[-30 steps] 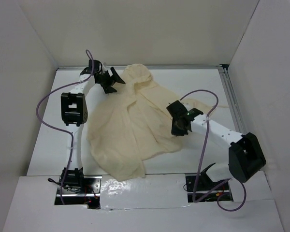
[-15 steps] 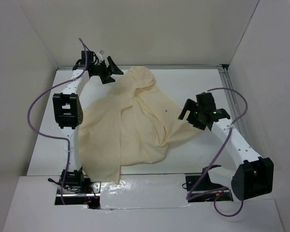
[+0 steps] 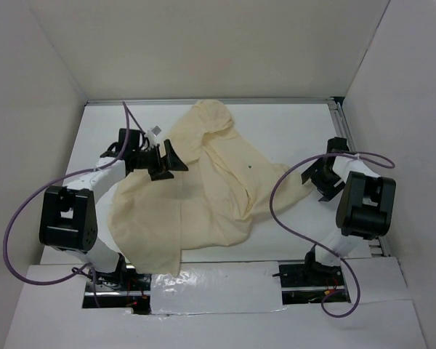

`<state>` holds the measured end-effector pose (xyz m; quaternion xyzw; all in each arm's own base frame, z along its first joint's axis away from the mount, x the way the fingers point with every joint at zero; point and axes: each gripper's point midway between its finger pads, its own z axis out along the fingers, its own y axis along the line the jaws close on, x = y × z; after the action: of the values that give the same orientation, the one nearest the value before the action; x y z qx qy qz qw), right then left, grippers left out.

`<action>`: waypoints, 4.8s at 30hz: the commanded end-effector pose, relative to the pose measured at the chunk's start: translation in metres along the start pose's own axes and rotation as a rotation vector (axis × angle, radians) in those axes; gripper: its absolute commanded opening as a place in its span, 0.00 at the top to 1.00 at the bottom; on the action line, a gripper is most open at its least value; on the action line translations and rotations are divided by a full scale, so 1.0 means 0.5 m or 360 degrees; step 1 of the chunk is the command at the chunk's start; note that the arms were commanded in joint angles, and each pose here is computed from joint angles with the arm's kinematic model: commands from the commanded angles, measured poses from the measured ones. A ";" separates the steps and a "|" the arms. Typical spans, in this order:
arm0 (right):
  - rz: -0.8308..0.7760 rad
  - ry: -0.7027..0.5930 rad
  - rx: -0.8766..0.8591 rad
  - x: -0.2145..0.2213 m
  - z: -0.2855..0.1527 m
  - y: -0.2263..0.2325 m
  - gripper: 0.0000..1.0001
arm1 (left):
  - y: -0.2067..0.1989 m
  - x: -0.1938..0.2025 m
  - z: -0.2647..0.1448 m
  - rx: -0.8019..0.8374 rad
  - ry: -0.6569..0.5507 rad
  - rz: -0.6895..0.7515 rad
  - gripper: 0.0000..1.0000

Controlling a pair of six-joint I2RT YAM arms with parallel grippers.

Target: Zip up the jacket

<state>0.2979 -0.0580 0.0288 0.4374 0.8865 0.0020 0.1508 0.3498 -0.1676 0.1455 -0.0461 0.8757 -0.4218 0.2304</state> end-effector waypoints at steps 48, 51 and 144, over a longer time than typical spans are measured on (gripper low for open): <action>-0.2631 0.0556 -0.1573 0.868 -0.470 0.166 1.00 | 0.188 0.000 0.090 -0.0280 0.0104 -0.0403 0.01; -0.2722 0.0706 -0.1651 0.907 -0.465 0.139 1.00 | 0.193 -0.010 0.090 -0.0275 0.0100 -0.0409 0.01; -0.1578 -0.0098 -0.0587 0.480 -0.084 0.318 0.22 | -0.033 0.239 -0.063 -0.0232 0.0041 -0.0013 0.01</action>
<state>0.2540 0.2200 0.0195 -0.0863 0.9727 0.0701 0.2037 0.2247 -0.1904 0.1262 -0.0595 0.9100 -0.3581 0.2002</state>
